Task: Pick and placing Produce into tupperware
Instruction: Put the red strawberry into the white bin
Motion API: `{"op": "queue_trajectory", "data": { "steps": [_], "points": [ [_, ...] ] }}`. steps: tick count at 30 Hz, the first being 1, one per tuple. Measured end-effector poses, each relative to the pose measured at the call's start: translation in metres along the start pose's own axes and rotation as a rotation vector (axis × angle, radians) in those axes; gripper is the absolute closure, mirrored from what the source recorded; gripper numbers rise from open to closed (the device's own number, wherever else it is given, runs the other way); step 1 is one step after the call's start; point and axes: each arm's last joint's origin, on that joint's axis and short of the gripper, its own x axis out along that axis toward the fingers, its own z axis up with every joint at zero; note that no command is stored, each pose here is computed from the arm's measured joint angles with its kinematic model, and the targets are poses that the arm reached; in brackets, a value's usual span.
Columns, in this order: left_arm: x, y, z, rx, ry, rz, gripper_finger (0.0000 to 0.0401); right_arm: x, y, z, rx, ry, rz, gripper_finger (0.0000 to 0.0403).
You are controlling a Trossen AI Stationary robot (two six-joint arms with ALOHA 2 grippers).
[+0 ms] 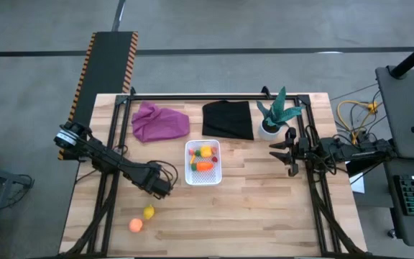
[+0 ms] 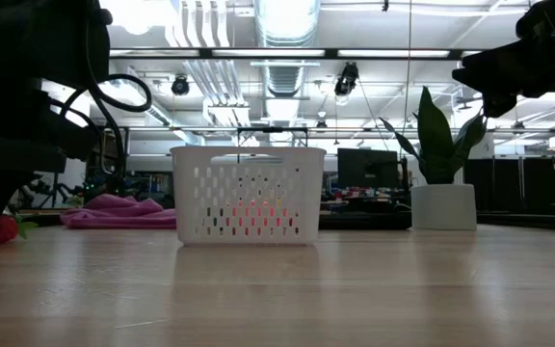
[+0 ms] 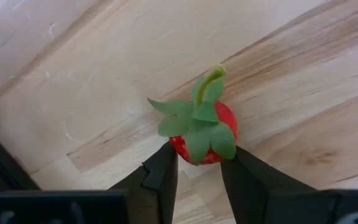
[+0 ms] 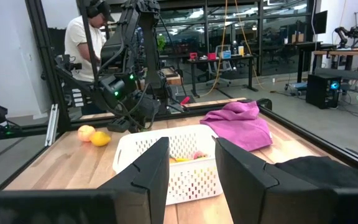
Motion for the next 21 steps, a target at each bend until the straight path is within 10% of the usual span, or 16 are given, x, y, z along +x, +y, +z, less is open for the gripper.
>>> {"op": "queue_trajectory", "data": {
  "steps": [21],
  "points": [
    [-0.0001,-0.0001,0.0000,0.029,0.000,-0.003,0.0302,0.0000,0.0000,0.0000,0.003,0.000,0.000,0.0280]
  ]
}}
